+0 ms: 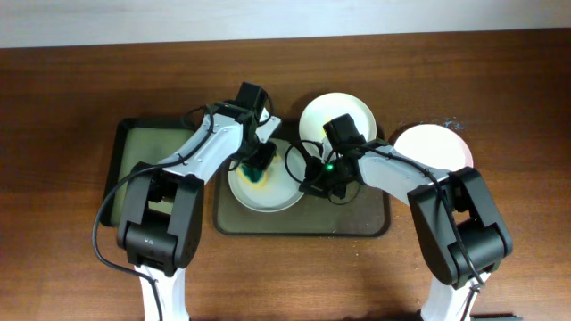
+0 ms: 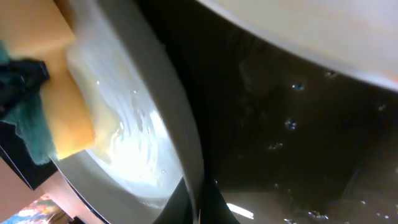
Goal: Clean dirty plates on tray and stack at the side
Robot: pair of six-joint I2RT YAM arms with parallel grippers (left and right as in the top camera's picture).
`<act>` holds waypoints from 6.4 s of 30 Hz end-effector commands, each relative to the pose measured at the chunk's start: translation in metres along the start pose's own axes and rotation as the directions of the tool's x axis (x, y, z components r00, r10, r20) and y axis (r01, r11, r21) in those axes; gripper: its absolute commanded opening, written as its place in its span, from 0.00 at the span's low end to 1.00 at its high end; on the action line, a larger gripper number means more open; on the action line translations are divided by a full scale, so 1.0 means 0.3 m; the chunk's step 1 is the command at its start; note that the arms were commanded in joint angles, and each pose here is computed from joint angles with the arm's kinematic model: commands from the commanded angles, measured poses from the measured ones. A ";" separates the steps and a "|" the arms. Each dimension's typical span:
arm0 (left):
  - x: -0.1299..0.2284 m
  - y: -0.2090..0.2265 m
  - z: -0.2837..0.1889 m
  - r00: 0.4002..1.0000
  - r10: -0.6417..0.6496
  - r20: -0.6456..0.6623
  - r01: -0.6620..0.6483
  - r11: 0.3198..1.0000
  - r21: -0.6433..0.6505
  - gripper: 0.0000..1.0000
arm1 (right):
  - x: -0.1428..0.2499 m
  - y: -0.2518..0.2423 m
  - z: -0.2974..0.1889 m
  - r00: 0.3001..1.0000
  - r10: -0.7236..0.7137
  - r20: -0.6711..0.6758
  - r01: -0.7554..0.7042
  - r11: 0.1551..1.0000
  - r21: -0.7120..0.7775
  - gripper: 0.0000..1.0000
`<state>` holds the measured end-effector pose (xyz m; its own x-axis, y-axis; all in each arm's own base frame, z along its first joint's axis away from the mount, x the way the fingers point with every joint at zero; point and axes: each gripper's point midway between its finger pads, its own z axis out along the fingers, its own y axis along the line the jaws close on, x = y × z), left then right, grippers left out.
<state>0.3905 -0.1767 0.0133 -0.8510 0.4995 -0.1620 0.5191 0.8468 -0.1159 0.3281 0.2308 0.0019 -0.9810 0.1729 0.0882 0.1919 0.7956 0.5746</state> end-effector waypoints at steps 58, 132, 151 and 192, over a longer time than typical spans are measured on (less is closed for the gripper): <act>0.236 -0.291 0.018 0.925 -0.191 -0.328 0.178 0.982 -0.070 0.00 | 0.052 -0.090 0.067 0.999 -0.015 -0.047 0.019 0.996 0.082 0.04; -0.021 0.147 0.054 0.862 -0.487 0.144 0.507 0.840 -0.193 0.00 | 0.053 -0.086 0.067 0.998 -0.040 -0.050 0.043 0.996 0.077 0.04; -0.062 0.148 -0.225 0.895 -0.443 0.045 0.442 0.872 -0.210 0.00 | 0.095 -0.025 -0.263 0.962 -0.232 0.144 0.170 0.922 0.349 0.04; -0.046 0.150 -0.227 0.895 -0.446 0.030 0.440 0.869 -0.224 0.00 | 0.218 0.319 -0.901 0.237 -0.865 0.442 -0.104 0.429 0.897 0.04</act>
<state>0.4188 -0.1323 0.0754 -0.9914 0.0463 -0.1227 0.0412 0.9982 0.0441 0.2768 0.1572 0.2833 -0.3803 -0.4969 -0.7800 0.2286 0.7667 -0.5999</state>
